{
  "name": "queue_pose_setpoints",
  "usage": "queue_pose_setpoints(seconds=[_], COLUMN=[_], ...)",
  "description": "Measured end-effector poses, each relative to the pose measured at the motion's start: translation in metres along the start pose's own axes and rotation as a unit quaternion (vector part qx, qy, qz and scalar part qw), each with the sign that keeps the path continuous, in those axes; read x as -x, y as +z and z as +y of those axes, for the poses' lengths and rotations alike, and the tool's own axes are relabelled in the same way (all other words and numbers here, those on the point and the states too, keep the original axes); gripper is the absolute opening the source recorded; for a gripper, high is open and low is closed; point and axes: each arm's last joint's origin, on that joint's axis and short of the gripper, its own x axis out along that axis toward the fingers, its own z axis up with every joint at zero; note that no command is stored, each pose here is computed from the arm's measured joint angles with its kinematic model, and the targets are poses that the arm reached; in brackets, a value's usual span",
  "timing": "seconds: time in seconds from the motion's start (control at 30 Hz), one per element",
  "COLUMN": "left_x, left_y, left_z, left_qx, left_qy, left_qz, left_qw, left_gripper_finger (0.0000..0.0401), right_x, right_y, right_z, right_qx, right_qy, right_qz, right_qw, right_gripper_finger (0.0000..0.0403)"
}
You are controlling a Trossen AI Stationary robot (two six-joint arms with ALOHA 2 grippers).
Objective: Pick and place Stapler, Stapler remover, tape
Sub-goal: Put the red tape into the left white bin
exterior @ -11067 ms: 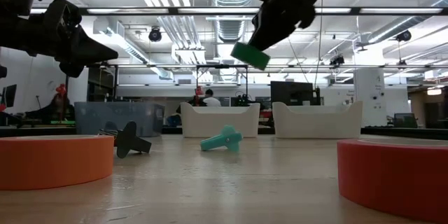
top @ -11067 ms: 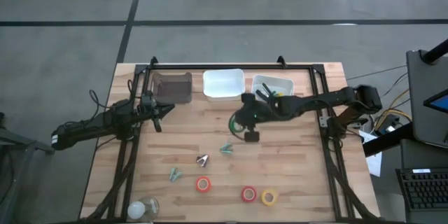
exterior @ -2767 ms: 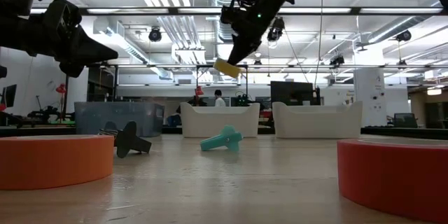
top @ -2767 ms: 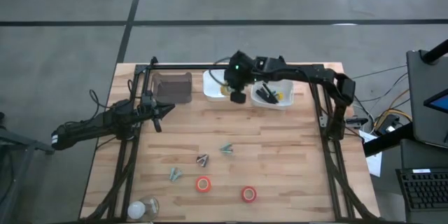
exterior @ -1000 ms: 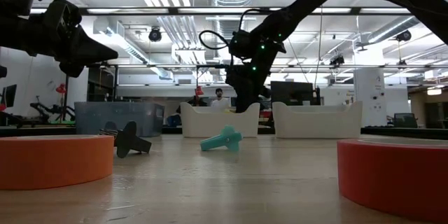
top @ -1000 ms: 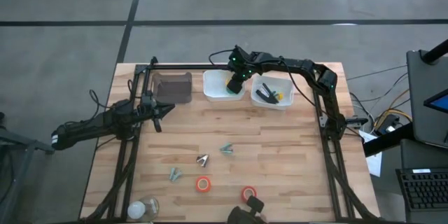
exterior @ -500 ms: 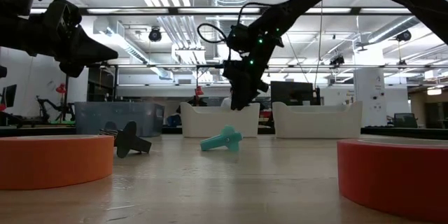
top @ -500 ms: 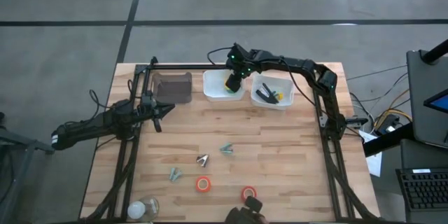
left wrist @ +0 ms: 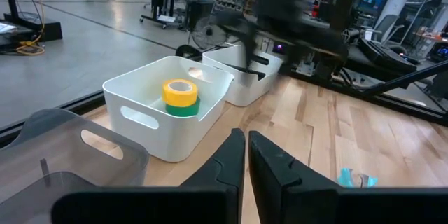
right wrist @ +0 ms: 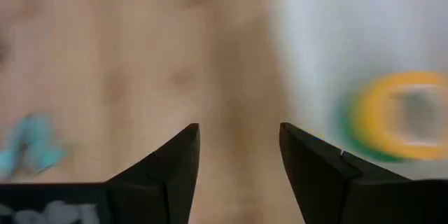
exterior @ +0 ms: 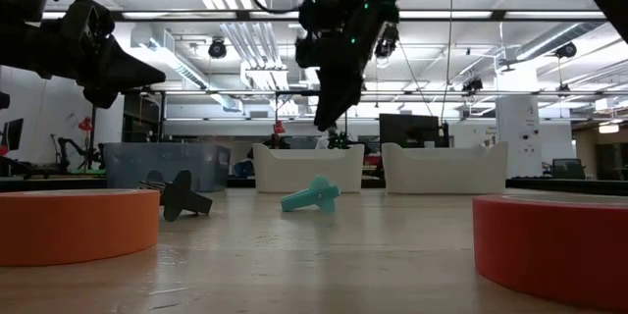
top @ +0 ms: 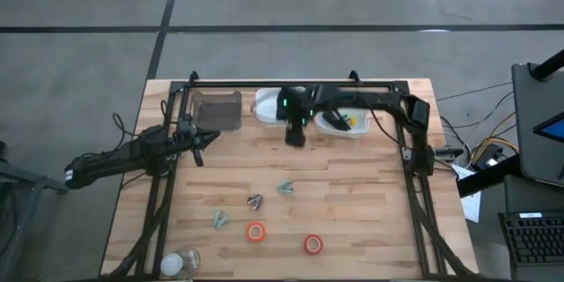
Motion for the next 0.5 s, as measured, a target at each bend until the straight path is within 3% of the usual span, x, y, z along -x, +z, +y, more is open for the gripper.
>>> queue_pose_setpoints(seconds=[0.37, 0.5], left_x=[0.000, 0.000], left_y=[0.000, 0.000], left_z=[0.000, 0.000], left_qx=[0.000, 0.000], left_qy=[0.000, 0.000], left_qz=[0.000, 0.000], left_qw=[1.000, 1.000], left_gripper_finger=[0.0024, 0.0026], right_x=[-0.013, -0.017], right_y=[-0.047, -0.069], right_z=[0.154, 0.197], right_qx=[0.131, 0.173], right_qy=[0.085, 0.098], right_qz=[0.063, 0.073], right_qw=[0.986, 0.977], right_gripper_finger=[0.0182, 0.0177])
